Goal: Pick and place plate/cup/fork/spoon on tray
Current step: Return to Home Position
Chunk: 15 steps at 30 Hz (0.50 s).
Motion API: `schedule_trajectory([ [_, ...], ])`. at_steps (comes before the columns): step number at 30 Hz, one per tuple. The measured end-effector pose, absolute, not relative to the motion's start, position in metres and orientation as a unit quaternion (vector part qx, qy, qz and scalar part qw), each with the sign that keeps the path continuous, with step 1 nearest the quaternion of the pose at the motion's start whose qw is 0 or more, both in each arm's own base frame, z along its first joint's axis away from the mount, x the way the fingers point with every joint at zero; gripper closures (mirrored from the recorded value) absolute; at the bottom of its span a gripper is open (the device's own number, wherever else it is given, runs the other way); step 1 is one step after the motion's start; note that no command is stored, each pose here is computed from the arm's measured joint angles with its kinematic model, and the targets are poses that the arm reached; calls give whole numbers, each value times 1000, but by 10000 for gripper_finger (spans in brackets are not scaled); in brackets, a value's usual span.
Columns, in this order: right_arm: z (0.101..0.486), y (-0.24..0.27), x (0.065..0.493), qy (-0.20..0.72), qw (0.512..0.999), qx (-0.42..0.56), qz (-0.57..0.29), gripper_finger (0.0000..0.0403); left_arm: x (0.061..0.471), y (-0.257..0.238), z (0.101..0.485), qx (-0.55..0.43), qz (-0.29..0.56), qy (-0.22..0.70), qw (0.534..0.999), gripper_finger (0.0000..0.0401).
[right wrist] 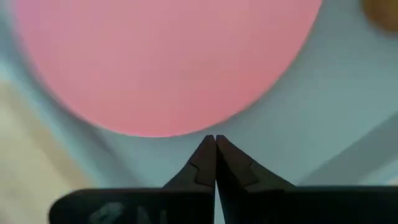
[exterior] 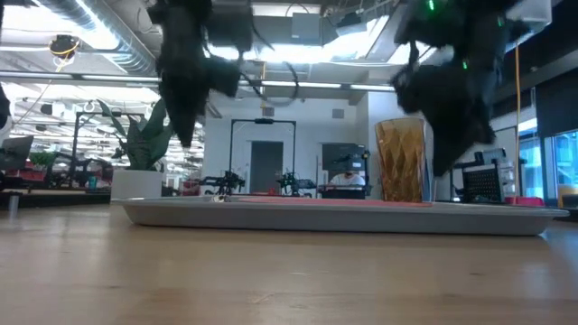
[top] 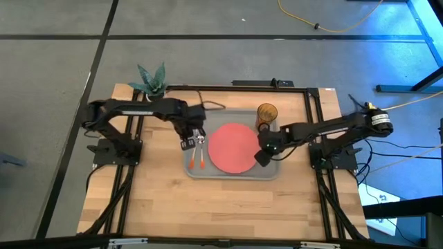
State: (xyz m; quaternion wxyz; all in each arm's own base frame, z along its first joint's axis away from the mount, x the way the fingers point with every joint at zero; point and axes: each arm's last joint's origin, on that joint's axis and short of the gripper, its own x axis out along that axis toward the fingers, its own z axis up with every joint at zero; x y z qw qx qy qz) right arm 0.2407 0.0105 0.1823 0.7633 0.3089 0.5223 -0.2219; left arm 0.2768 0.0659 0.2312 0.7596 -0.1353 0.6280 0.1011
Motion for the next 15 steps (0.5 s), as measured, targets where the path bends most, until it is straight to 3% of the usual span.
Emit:
schedule_trajectory([
  [6,246,6,242,509,793,268,-201,399,241,71,285,-144,120,539,821,401],
  [15,352,1,236,371,902,156,-156,399,166,54,354,-104,91,382,914,401],
])
